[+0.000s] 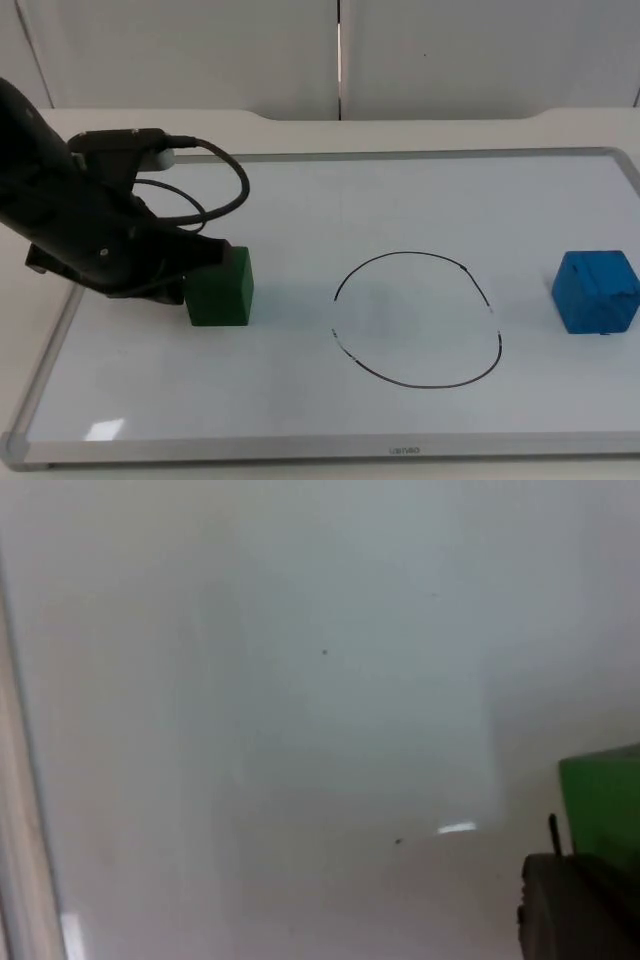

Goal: Push the two cubes into the marked area.

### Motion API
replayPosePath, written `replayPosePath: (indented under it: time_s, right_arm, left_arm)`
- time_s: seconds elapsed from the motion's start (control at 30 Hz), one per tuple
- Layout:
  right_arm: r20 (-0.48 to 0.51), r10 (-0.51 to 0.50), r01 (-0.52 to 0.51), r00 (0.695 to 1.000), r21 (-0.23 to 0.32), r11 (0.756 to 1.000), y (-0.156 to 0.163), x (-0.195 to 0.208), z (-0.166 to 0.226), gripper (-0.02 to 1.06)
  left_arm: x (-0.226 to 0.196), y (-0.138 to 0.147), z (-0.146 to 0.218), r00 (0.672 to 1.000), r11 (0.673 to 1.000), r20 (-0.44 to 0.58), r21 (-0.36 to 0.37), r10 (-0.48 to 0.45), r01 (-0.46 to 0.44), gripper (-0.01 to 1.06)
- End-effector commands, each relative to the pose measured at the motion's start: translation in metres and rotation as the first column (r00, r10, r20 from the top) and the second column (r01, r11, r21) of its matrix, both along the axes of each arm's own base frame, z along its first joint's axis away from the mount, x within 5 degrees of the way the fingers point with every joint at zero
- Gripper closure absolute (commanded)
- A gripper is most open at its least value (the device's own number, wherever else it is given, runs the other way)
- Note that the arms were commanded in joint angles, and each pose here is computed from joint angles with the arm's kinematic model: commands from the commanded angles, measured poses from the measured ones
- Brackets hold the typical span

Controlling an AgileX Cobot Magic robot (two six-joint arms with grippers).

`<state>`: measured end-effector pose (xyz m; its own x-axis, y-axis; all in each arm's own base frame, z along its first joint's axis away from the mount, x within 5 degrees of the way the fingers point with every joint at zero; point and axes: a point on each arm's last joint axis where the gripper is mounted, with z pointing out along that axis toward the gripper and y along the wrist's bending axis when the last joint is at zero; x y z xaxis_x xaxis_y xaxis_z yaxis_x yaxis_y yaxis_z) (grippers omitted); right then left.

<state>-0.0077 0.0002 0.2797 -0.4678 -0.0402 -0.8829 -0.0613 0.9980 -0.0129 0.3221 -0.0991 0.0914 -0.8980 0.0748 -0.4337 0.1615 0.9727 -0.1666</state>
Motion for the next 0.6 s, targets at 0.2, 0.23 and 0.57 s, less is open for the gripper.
replayPosePath:
  time_s: [0.2, 0.23, 0.57]
  right_arm:
    - [0.012, -0.001, 0.001, 1.0, 0.003, 1.0, 0.0, 0.0, 0.0, -0.01]
    - [0.012, -0.001, 0.001, 1.0, 0.003, 1.0, 0.0, 0.0, 0.0, -0.01]
    - [0.012, -0.001, 0.001, 1.0, 0.003, 1.0, 0.0, 0.0, 0.0, -0.01]
  left_arm:
    - [-0.001, -0.007, 0.001, 1.0, 1.0, 0.001, -0.015, 0.002, -0.002, 1.05]
    - [-0.001, -0.007, 0.001, 1.0, 1.0, 0.001, -0.015, 0.002, -0.002, 1.05]
    - [-0.006, -0.025, 0.002, 0.999, 0.999, 0.022, -0.005, -0.048, 0.048, 1.05]
